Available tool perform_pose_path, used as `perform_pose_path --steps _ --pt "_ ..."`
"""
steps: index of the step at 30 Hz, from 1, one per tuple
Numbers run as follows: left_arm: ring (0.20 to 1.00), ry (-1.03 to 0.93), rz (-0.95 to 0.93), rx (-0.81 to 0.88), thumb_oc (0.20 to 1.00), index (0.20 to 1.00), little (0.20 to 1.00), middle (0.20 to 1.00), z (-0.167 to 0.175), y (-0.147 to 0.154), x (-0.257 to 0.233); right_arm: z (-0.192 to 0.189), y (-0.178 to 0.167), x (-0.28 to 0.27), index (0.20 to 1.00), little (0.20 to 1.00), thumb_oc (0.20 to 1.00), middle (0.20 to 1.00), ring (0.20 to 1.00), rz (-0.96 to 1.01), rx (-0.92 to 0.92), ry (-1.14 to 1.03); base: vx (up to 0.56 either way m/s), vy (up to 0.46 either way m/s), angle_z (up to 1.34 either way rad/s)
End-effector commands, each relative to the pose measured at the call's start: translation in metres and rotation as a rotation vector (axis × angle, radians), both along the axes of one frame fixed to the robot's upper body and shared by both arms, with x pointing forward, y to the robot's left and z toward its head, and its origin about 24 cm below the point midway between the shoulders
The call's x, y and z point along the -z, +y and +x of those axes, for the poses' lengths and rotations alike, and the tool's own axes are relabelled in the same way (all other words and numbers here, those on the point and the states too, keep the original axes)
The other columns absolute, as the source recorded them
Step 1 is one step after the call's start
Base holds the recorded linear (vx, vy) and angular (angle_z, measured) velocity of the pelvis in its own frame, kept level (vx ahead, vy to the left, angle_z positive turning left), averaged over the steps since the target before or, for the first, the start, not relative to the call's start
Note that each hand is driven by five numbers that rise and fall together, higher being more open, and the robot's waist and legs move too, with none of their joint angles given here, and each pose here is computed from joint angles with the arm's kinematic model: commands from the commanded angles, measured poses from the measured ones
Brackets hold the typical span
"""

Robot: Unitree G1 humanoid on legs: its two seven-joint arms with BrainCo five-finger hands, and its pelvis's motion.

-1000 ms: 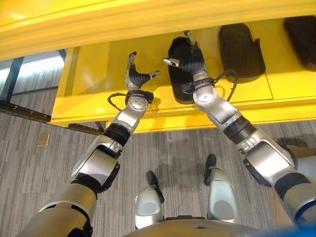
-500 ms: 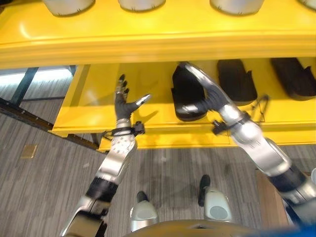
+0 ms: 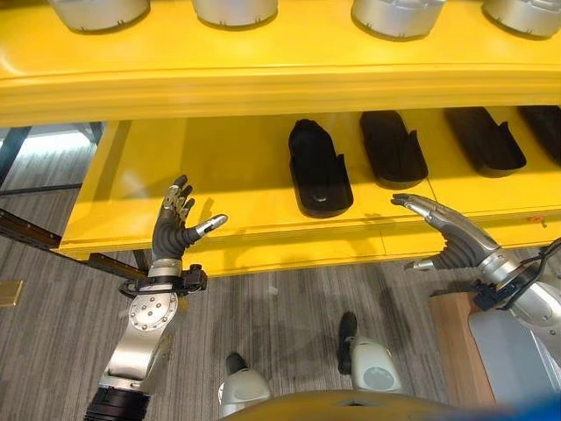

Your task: Move parts from the plastic box to the shelf.

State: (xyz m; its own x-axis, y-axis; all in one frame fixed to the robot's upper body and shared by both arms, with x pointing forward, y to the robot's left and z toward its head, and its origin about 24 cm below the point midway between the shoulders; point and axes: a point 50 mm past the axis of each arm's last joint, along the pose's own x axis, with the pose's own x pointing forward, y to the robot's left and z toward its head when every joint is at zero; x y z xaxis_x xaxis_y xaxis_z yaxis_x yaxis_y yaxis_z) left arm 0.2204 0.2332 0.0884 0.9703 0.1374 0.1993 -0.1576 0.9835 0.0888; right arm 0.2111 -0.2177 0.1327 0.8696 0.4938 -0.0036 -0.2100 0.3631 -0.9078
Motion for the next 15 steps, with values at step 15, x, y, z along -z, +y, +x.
perform_pose_path --steps 15 --pt "1.0 -0.212 0.094 0.149 1.0 1.0 1.0 1.0 0.023 -0.014 -0.048 0.052 0.041 -0.002 1.0 1.0 1.0 1.0 1.0 -0.244 -0.11 -0.035 -0.03 -0.019 0.05"
